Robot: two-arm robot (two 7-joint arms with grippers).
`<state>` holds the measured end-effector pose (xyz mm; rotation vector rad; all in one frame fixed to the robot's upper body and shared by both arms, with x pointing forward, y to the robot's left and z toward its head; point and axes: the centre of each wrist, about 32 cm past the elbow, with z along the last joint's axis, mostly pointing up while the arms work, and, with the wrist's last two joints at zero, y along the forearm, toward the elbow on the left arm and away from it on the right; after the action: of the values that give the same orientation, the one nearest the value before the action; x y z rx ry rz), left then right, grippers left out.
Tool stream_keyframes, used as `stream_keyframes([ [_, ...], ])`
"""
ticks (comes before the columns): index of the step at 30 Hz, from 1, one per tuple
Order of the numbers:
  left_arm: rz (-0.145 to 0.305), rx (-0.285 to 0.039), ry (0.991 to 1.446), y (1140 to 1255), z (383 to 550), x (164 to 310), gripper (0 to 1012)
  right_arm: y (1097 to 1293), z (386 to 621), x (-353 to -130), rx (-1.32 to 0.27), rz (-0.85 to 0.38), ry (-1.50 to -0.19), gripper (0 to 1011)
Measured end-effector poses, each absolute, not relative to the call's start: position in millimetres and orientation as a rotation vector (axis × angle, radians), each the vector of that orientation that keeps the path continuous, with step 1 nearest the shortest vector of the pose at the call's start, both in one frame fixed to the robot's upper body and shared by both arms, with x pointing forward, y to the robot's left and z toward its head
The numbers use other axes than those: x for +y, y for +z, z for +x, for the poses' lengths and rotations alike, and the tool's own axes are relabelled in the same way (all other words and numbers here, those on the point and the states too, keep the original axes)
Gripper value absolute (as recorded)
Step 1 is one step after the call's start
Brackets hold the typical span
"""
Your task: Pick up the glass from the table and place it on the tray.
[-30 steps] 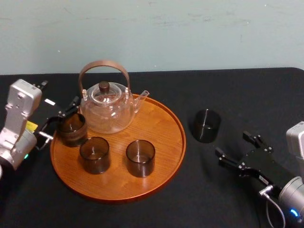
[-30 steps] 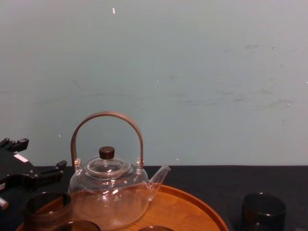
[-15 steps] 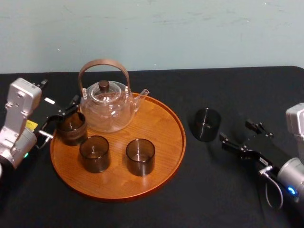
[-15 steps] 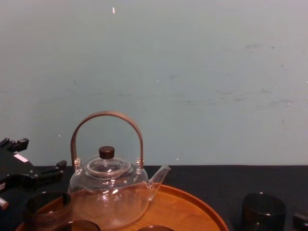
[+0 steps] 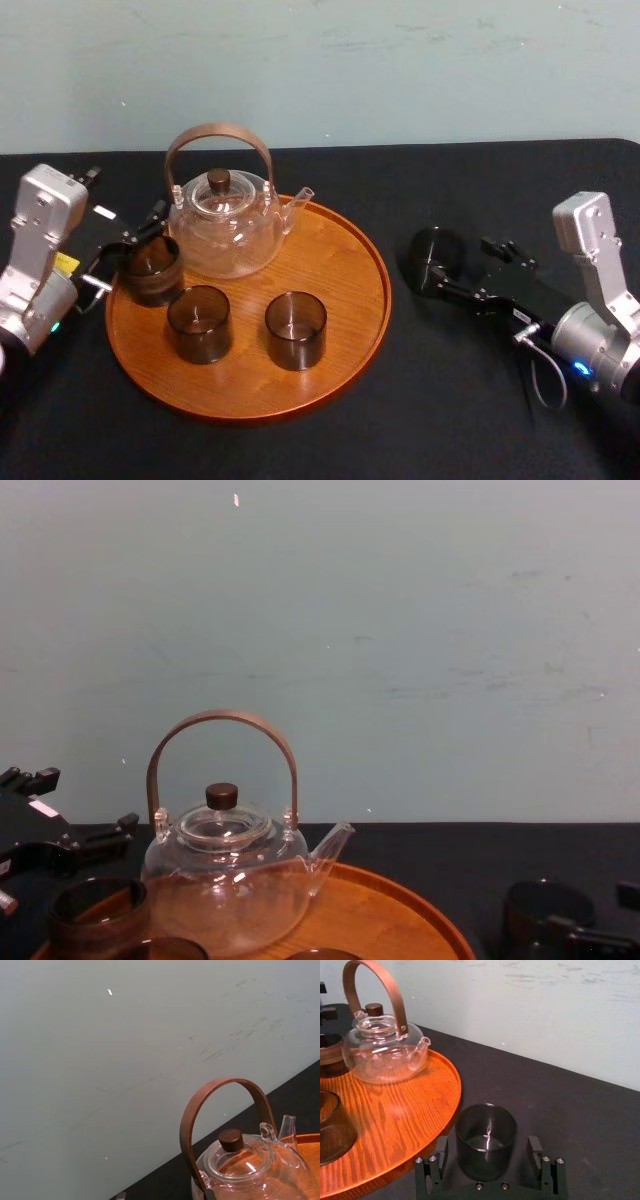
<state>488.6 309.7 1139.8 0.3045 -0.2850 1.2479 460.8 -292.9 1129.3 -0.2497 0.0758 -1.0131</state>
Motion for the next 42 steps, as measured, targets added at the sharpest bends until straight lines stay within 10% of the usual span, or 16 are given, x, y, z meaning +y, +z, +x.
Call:
stream_keyframes([
  [42,0.305,-0.285,1.248,1139.8,488.6,309.7,1001,1116.8,507,-282,0.084,-0.276,-0.947,1003],
])
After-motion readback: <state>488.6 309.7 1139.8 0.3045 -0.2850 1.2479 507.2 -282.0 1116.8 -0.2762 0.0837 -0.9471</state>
